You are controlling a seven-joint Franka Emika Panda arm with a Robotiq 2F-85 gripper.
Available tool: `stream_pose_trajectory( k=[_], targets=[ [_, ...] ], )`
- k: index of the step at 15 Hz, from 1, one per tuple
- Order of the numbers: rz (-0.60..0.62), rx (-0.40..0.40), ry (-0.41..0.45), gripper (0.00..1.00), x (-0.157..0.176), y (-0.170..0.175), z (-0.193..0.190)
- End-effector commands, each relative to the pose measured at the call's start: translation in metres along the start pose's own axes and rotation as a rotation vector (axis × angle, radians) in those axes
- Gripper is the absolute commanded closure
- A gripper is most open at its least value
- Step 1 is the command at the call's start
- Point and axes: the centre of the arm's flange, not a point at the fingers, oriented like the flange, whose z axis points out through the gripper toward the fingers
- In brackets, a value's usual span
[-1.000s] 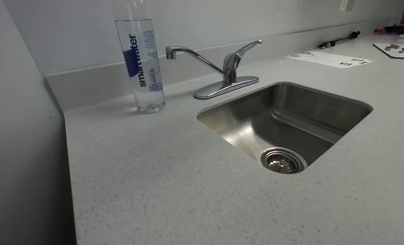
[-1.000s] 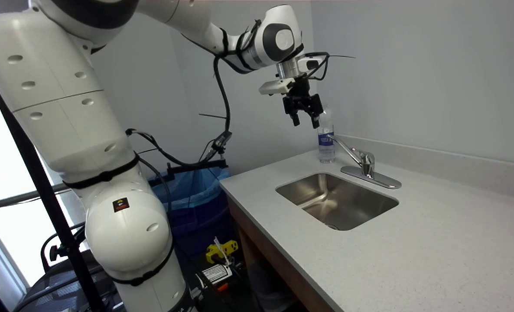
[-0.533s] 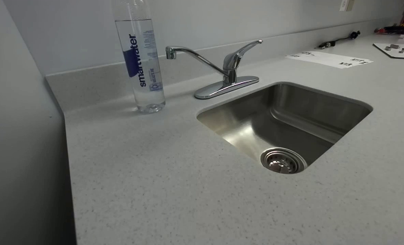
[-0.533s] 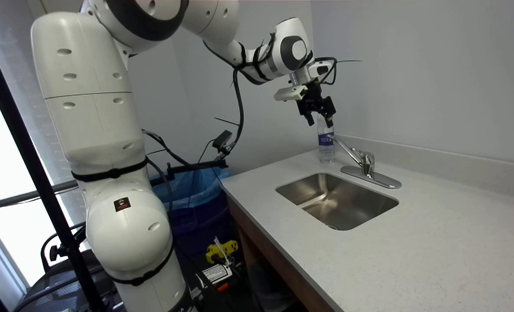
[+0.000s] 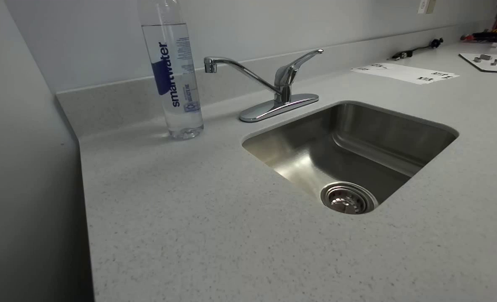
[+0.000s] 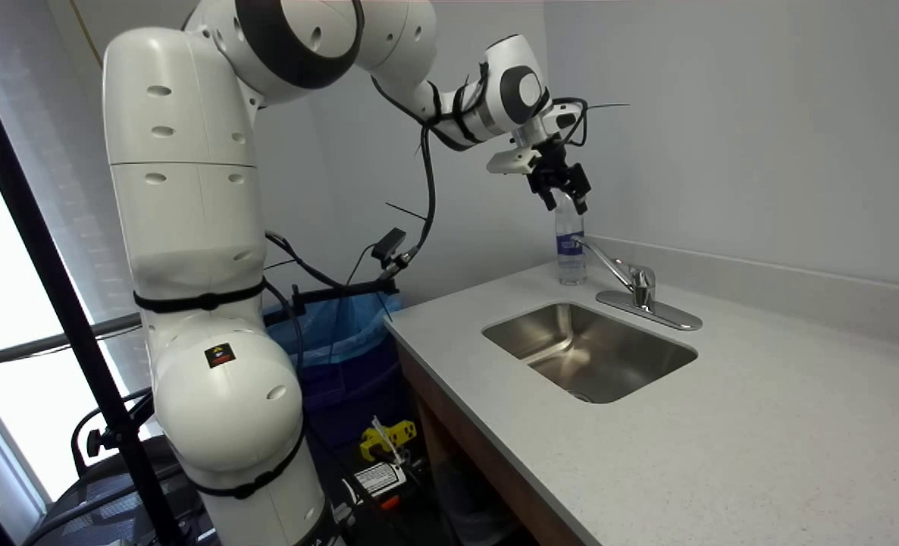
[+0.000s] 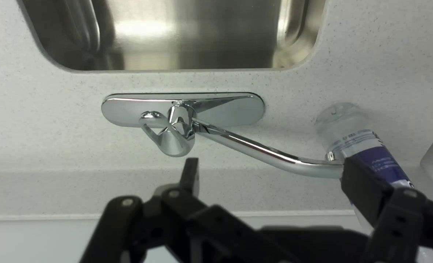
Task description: Push the faucet to the right
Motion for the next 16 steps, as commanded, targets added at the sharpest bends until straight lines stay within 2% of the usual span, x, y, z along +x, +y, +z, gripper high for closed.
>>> stream_pose_trajectory(
  k=[1, 8, 16],
  targets=[
    [0.001, 0.000, 0.002, 0.00, 0.001, 0.000, -0.001],
    [-0.004, -0.005, 0.004, 0.00, 0.002, 0.000, 0.003],
    [0.029, -0.005, 0.006, 0.00, 0.028, -0.006, 0.038]
  ],
)
